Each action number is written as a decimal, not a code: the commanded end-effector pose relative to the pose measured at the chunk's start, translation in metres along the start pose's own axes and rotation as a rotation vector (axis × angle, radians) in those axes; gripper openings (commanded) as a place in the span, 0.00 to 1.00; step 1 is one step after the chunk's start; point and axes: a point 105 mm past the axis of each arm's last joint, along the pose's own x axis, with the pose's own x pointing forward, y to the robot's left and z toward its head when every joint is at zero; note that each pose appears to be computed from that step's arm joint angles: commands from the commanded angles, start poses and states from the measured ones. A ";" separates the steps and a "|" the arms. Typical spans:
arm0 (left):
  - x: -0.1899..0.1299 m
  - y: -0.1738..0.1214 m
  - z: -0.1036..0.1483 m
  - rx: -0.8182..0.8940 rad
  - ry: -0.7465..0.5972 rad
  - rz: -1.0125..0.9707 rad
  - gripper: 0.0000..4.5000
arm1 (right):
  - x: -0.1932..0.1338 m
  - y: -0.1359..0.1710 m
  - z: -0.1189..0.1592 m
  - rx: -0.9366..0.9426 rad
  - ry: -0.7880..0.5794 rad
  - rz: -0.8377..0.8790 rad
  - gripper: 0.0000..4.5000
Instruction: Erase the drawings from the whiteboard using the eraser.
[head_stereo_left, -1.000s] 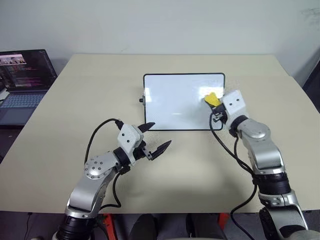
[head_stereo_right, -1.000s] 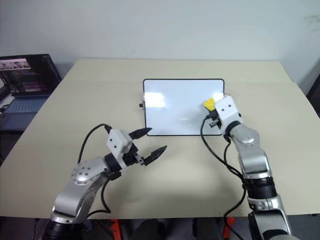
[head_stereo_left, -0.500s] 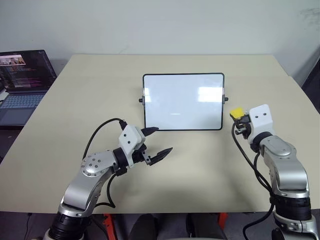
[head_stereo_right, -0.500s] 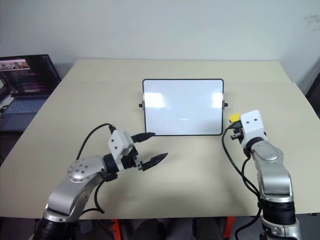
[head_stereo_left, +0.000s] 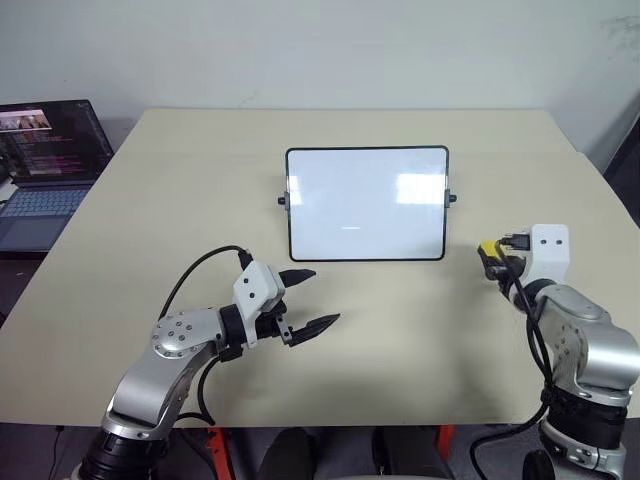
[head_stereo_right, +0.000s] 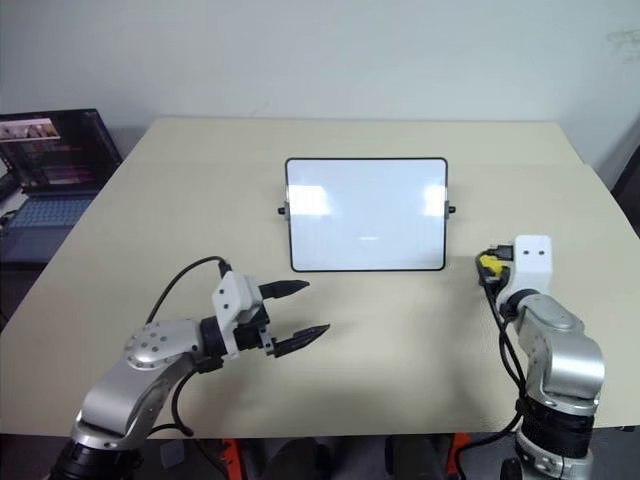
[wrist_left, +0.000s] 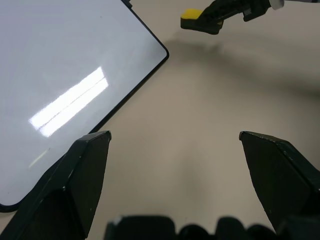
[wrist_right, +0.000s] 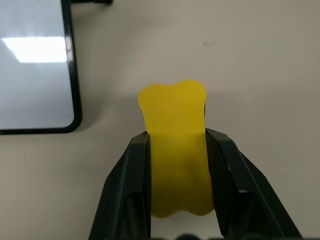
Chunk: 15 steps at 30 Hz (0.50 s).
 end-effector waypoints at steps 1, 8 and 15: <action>-0.002 0.002 0.007 0.030 -0.024 -0.001 1.00 | -0.002 -0.006 0.004 0.040 -0.008 -0.021 0.27; -0.002 0.002 0.006 0.037 -0.022 -0.005 1.00 | 0.006 0.001 0.004 0.050 0.001 0.003 0.27; -0.001 0.003 0.006 0.040 -0.027 -0.001 1.00 | 0.019 0.008 0.006 0.028 -0.013 0.031 0.27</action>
